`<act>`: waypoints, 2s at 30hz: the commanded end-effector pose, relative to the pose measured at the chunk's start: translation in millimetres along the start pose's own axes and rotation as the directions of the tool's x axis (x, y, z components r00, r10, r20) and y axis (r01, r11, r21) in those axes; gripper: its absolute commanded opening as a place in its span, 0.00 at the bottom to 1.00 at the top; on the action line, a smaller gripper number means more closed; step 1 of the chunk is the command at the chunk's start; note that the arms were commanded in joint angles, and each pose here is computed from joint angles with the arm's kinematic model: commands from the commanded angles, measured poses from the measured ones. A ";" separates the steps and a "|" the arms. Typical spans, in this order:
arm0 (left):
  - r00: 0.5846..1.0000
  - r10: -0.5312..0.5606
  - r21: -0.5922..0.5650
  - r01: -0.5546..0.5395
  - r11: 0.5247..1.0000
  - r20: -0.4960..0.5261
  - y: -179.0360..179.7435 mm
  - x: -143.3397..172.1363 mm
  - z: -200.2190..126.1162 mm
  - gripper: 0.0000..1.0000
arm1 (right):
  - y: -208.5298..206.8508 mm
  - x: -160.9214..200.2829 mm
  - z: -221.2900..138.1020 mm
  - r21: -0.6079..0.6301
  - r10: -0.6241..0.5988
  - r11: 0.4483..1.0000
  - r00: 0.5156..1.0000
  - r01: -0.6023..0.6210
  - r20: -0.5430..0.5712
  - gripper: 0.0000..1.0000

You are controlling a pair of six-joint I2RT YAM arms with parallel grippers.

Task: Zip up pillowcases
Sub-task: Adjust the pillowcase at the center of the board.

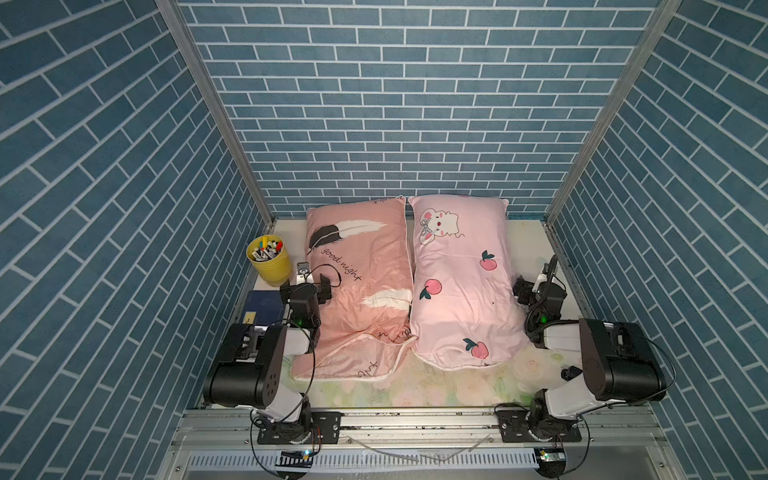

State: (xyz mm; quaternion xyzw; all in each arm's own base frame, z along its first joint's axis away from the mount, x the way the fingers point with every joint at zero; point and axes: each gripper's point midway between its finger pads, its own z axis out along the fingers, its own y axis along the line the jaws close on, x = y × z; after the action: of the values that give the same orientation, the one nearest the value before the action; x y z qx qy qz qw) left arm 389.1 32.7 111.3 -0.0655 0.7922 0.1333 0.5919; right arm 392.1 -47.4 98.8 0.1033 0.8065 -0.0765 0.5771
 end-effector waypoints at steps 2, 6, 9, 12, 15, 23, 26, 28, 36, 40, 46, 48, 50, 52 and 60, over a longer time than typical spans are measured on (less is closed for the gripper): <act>0.999 0.026 0.023 -0.025 0.999 -0.039 -4.1 12.5 0.9 1.00 | 2.9 8.8 -1.5 -0.014 -0.045 0.999 0.999 0.045 -0.023 0.99; 0.999 0.026 0.024 -0.025 0.999 -0.039 -4.4 12.4 1.1 1.00 | 3.0 8.8 -1.3 -0.014 -0.046 0.999 0.999 0.045 -0.023 0.99; 0.999 0.026 0.024 -0.025 0.999 -0.039 -4.4 12.4 1.1 1.00 | 2.9 8.5 -1.3 -0.013 -0.045 0.999 0.999 0.045 -0.022 0.99; 0.999 0.026 0.024 -0.025 0.999 -0.040 -4.3 12.5 1.1 1.00 | 3.2 8.9 -1.1 -0.016 -0.045 0.999 0.999 0.045 -0.024 0.99; 0.999 0.027 0.024 -0.026 0.999 -0.040 -4.4 12.7 1.1 1.00 | 4.2 9.3 -0.8 -0.020 -0.045 0.999 0.999 0.044 -0.028 0.99; 0.999 0.028 0.024 -0.027 0.999 -0.041 -4.4 12.8 1.2 1.00 | 3.9 9.8 -0.2 -0.020 -0.045 0.999 0.998 0.045 -0.031 0.99; 0.999 0.028 0.025 -0.027 0.999 -0.042 -4.8 12.6 1.7 1.00 | 4.0 9.8 0.4 -0.020 -0.043 0.999 0.999 0.042 -0.034 0.99; 0.999 0.026 0.027 -0.024 0.999 -0.042 -4.8 12.2 1.7 1.00 | 4.4 9.9 0.5 -0.024 -0.041 0.999 0.999 0.040 -0.035 0.99; 0.999 -0.030 -0.098 0.033 0.995 0.039 17.6 -64.8 -58.8 1.00 | -8.9 -39.3 -25.7 0.038 -0.028 0.999 0.997 0.030 -0.071 0.99; 0.988 -0.140 -0.002 0.141 0.990 -0.067 0.6 -81.6 -94.7 1.00 | -2.4 -77.2 -65.2 -0.019 0.020 1.000 0.990 -0.023 -0.141 0.99; 0.935 -0.017 0.252 0.113 0.961 -0.355 -69.8 -49.0 -121.7 1.00 | 55.9 -93.7 -112.4 -0.214 0.178 0.939 0.915 -0.268 -0.361 0.99; 0.912 -0.026 0.318 0.169 0.933 -0.409 -89.6 -40.3 -128.0 0.99 | 90.2 -93.8 -123.9 -0.300 0.166 0.904 0.896 -0.306 -0.412 0.99; 0.895 -0.026 0.376 0.213 0.902 -0.445 -108.6 -34.5 -133.1 0.99 | 126.2 -92.3 -137.0 -0.384 0.125 0.866 0.882 -0.320 -0.454 0.97; 0.877 -0.009 0.398 0.227 0.889 -0.480 -121.4 -25.1 -134.9 0.99 | 157.6 -87.2 -146.9 -0.431 0.066 0.849 0.870 -0.306 -0.489 0.96; 0.801 -0.018 0.398 0.317 0.861 -0.599 -147.1 12.0 -134.7 0.91 | 283.3 -74.5 -181.4 -0.621 -0.161 0.744 0.837 -0.245 -0.523 0.91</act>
State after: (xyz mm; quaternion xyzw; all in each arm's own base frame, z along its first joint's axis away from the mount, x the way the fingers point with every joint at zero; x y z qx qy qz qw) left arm 307.5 -138.5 132.0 -0.0134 0.9239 -0.1246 0.3614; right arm 322.5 235.6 216.1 -0.0732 0.9078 0.2354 0.3393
